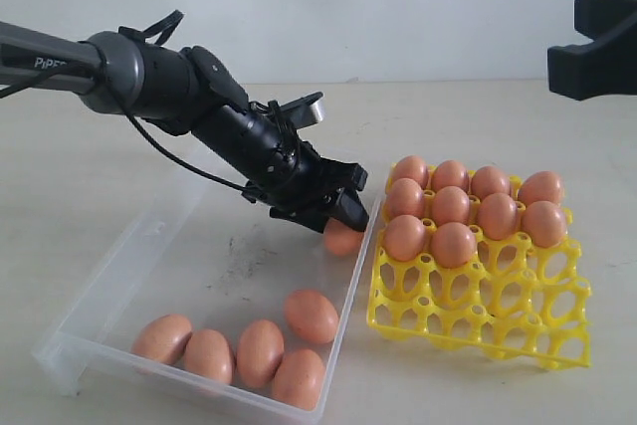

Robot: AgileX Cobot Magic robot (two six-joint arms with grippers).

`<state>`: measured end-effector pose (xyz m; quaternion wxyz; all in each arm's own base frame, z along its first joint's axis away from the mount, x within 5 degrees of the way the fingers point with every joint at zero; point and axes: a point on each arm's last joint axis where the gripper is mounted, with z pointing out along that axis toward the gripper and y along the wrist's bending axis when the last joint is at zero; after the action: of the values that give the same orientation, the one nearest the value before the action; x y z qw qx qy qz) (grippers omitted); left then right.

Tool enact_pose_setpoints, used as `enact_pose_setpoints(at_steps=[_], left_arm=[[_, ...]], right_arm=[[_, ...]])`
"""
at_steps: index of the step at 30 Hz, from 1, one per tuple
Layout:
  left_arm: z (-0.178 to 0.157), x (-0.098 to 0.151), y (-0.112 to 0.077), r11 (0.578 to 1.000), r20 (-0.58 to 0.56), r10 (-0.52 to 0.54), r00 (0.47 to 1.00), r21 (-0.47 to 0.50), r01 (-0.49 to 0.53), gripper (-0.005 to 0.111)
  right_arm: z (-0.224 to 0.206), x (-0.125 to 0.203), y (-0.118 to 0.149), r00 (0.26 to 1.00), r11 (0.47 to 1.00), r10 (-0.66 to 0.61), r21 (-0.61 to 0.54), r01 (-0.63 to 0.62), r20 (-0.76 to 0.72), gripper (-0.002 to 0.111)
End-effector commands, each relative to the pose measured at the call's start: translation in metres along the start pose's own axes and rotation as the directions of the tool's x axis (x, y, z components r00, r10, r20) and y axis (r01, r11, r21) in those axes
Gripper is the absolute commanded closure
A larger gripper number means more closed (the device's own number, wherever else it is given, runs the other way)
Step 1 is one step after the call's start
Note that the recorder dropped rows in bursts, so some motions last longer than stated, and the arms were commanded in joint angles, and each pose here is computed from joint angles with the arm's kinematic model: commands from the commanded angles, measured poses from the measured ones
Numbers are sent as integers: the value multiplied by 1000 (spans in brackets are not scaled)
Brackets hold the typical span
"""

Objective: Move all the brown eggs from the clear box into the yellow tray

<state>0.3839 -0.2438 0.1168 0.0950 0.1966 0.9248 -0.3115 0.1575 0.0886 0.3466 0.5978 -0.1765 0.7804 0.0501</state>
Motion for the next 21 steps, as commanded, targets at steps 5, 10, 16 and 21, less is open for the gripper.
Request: enact_pose_setpoints(at_steps=[5,10,16,21], left_arm=[[2,0,0,1000,-3,12,1000,-6,-12,54],[2,-2,1,1000,17,18,1000,-18,-18,90],[2,-6,-3,995,56,95,994,15,-96,103],[-12,-18,-13,986,177,161,971,22,-167,103]], right_arm=[[0,2,0,1000,1000,1,0,-1,-4,108],[0,2,0,1000,1000,1,2,-1,-5,108],[0,2,0,1000,1000,1,2,-1,-5,108],[0,2,0,1000,1000,0,2,0,-5,108]])
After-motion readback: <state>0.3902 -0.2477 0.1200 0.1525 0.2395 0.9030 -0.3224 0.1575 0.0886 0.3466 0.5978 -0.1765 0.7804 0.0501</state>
